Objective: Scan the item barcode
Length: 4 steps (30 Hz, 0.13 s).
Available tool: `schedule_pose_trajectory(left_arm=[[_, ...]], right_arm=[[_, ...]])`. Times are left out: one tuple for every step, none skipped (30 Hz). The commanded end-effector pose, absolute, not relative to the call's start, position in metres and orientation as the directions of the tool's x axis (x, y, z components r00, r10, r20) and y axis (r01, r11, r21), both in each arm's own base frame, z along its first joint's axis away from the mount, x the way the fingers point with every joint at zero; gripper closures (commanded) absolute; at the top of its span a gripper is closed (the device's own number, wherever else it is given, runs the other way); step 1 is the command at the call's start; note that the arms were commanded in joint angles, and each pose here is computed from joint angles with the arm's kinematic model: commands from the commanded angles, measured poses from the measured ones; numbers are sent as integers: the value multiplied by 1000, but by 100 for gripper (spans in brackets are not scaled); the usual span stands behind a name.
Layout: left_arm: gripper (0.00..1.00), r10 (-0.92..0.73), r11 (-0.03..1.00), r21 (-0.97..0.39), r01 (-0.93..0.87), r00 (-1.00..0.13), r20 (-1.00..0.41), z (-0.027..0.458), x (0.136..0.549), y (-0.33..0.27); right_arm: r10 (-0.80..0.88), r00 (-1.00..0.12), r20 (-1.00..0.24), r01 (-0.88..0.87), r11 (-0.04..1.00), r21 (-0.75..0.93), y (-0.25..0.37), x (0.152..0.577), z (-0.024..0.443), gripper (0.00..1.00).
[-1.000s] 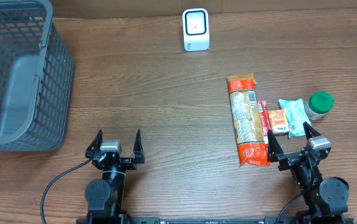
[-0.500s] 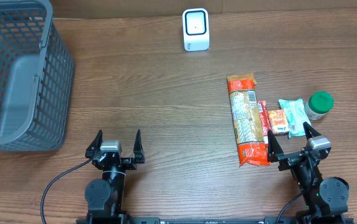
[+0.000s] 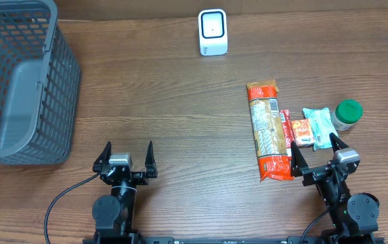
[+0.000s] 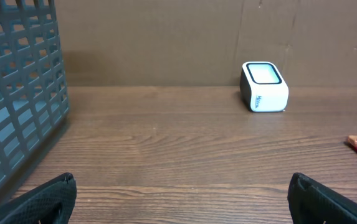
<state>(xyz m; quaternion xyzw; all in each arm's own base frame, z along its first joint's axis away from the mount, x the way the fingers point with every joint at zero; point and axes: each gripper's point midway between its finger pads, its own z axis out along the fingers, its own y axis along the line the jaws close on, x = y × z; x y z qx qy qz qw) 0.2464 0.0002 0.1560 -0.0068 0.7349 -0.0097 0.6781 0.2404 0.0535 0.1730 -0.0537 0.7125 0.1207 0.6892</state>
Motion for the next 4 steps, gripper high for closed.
schedule_pose_trajectory(left_arm=[[0, -4, 1000, -6, 18, -76, -997, 156, 246, -2], [0, -4, 1000, -6, 18, -76, -997, 156, 246, -2], [0, -4, 1000, -6, 18, -76, -997, 156, 246, -2], [0, -4, 1000, -6, 18, -76, -997, 156, 246, -2]], right_arm=[[86, -40, -995, -236, 967, 93, 52, 241, 171, 0], [86, -40, -995, -236, 967, 93, 52, 241, 171, 0], [86, -40, -995, -236, 967, 93, 52, 241, 171, 0], [86, -40, -995, -236, 967, 93, 52, 241, 171, 0]])
